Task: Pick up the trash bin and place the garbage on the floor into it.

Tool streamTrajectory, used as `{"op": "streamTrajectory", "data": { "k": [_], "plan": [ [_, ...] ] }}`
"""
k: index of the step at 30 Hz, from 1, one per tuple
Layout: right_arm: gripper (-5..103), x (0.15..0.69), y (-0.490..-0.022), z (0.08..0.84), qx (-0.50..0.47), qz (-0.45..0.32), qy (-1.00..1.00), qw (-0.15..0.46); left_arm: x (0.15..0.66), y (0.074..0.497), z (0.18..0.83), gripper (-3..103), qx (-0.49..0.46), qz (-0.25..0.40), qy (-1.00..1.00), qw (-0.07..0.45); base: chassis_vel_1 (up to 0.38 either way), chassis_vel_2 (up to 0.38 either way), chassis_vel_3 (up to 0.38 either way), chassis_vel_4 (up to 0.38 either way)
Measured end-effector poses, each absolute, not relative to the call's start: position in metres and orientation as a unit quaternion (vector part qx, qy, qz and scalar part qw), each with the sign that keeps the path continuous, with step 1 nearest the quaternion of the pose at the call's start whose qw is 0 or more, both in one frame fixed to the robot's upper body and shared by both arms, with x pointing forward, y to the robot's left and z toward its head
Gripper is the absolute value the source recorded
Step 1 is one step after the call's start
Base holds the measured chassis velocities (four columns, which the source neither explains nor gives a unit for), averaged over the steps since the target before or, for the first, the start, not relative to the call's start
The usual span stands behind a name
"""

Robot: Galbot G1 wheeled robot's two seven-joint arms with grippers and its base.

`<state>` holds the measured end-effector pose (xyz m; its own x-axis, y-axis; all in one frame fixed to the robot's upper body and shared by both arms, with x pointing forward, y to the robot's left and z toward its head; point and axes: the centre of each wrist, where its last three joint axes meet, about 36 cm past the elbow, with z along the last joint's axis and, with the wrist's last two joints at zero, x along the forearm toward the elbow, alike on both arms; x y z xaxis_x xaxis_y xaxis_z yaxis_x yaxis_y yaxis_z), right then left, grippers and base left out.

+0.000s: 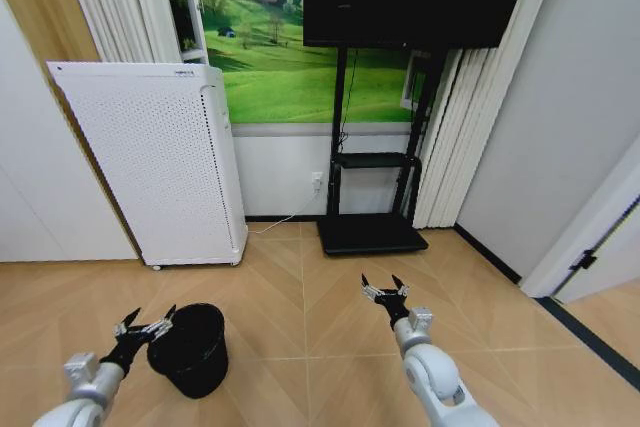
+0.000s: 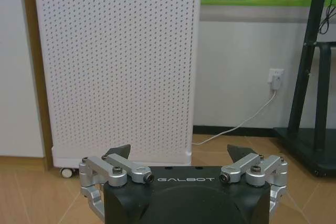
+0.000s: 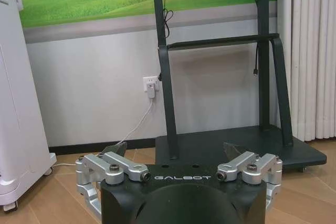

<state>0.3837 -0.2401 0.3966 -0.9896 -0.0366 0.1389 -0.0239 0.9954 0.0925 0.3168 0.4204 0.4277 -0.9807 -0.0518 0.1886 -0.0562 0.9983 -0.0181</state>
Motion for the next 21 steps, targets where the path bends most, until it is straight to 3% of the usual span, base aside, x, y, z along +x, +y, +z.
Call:
{"op": "streamTrajectory", "data": {
  "k": [9,21],
  "plan": [
    [100,0.385,-0.248,0.395,-0.018,-0.050,-0.997,0.061,0.338,0.374,0.469,100,-0.010,-0.006,-0.993,0.114,0.000,0.000,0.000,0.000],
    [100,0.385,-0.256,0.398,-0.027,-0.046,-0.997,0.052,0.345,0.364,0.474,100,-0.031,-0.013,-0.994,0.107,0.000,0.000,0.000,0.000]
  ]
}}
